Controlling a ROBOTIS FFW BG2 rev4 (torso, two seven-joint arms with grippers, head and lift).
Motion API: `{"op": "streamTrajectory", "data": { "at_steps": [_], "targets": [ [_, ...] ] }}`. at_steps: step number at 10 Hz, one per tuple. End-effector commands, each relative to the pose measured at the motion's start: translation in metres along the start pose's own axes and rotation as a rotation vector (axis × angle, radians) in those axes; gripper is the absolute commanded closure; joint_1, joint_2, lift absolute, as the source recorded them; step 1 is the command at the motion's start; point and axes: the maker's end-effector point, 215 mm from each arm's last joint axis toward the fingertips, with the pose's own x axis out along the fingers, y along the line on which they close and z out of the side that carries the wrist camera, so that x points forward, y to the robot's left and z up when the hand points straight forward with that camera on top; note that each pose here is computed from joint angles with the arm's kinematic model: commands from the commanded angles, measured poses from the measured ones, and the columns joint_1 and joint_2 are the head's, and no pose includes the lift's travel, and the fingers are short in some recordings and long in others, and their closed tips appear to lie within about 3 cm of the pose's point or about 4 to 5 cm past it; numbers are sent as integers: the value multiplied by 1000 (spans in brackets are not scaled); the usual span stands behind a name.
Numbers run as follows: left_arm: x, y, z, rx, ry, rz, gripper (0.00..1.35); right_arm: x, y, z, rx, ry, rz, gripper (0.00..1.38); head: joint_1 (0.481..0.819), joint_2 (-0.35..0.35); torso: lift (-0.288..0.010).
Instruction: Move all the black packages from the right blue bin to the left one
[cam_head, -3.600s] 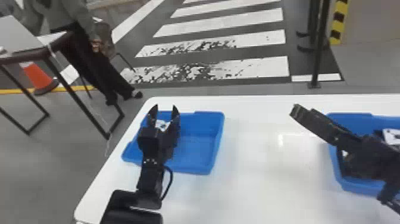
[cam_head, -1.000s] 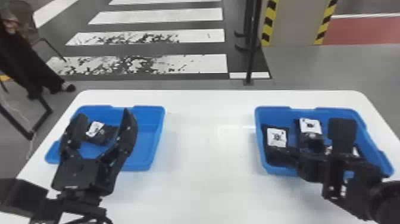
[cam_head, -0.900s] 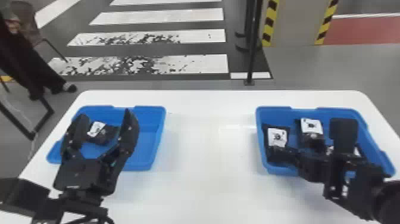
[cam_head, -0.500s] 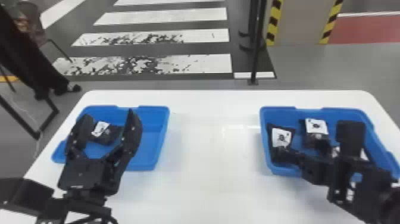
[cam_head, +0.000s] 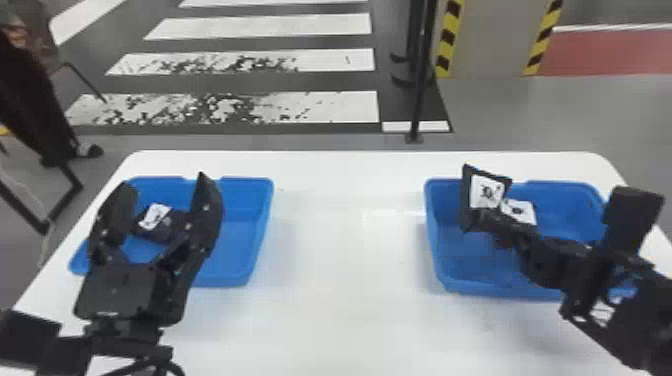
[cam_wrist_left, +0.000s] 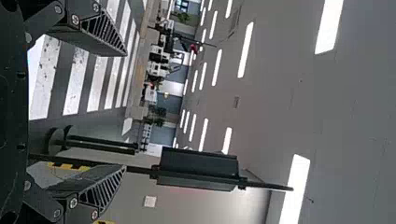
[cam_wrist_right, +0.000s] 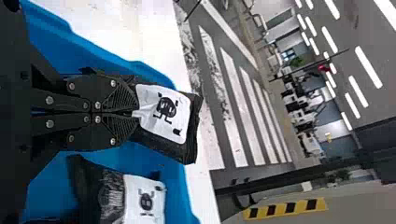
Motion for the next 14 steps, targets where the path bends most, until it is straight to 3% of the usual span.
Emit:
{"op": "streamTrajectory", "data": {
  "at_steps": [1, 3, 4, 5, 7, 9, 14],
  "targets": [
    [2, -6, 1, -40, -5, -9, 217, -7, 1, 40, -17, -83, 71, 1176, 695, 53, -176],
    [13, -29, 31, -97, -67, -89, 219, -11, 55, 83, -62, -176, 266, 1176, 695, 43, -176],
    [19, -48, 53, -125, -83, -128, 219, -14, 98, 87, -82, -186, 374, 1176, 689, 43, -176],
    [22, -66, 53, -163, -38, -171, 214, -17, 145, 81, -63, -181, 487, 1176, 653, 66, -176],
    [27, -95, 34, -166, 68, -272, 216, -24, 206, 58, -22, -135, 638, 1176, 630, 111, -176],
    [28, -102, 36, -168, 63, -301, 219, -33, 258, 43, 19, -102, 759, 1176, 642, 159, -176],
    [26, -114, 14, -188, 146, -355, 219, -45, 302, 31, 53, -82, 857, 1176, 656, 237, -176]
  ]
}}
